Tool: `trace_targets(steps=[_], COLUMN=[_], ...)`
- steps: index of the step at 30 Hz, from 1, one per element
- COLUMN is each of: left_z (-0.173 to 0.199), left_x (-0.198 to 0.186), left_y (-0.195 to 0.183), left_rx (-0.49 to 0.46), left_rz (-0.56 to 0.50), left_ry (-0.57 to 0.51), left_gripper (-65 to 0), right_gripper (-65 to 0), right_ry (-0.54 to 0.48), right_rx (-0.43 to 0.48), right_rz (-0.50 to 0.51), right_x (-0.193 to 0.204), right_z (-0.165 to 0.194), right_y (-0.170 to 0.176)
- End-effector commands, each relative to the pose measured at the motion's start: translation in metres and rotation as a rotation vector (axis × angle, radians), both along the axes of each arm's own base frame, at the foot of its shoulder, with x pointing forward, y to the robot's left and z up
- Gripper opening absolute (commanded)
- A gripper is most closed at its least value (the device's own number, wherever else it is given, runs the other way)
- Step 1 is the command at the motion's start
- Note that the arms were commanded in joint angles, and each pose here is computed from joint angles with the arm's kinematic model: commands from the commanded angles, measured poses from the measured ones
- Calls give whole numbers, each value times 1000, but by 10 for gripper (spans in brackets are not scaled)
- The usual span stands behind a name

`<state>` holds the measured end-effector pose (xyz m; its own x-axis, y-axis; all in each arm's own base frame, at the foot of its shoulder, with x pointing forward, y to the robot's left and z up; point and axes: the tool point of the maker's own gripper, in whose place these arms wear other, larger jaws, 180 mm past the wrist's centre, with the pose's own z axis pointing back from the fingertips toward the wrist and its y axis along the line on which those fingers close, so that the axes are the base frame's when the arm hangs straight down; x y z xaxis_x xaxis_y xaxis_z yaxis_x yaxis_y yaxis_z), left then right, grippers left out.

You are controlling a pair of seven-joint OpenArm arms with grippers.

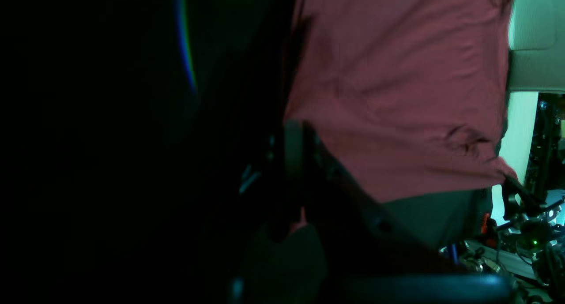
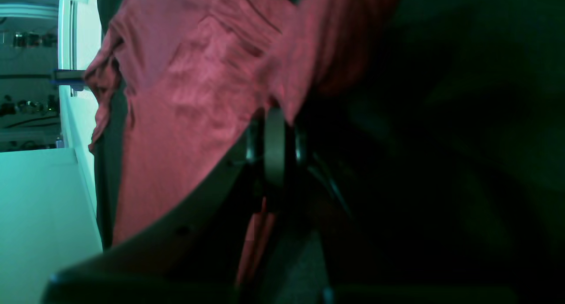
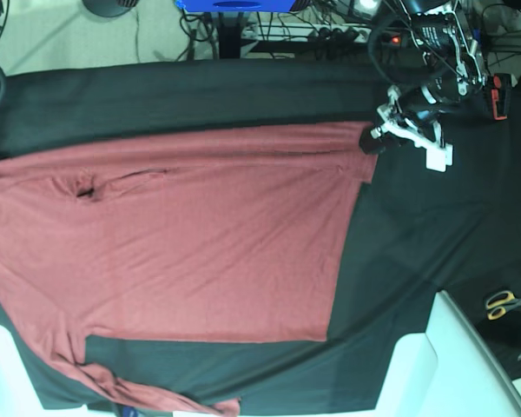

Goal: Fold the T-shirt properly
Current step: 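Drag the grasped shoulder corner away from the shirt body with left gripper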

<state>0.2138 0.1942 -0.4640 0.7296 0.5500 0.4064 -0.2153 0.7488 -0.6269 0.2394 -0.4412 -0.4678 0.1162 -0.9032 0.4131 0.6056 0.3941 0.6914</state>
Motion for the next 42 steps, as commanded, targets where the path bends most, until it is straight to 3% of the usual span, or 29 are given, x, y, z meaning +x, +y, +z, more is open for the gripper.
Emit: trace_targets(steps=[1, 19, 26, 32, 38, 42], left_z=[8, 17, 12, 11, 11, 12], left_x=[5, -35, -49, -55, -56, -56], left_y=[8, 14, 16, 22, 22, 24], left_rx=[17, 94, 100, 116, 116, 122], left_rz=[10, -25, -31, -38, -38, -40], left_ry=[-33, -3, 25, 39, 40, 40], left_gripper=[-650, -650, -650, -650, -650, -650], right_gripper=[-642, -642, -642, -642, -642, -642], right_ry=[-35, 89, 108, 123, 107, 98], right_rx=[-62, -6, -62, -71, -11, -33], right_rz=[-21, 37, 70, 141, -20, -68], right_x=[1, -44, -56, -63, -89, -97], right_z=[20, -5, 4, 3, -5, 3], right_y=[-24, -12, -17, 6, 10, 2])
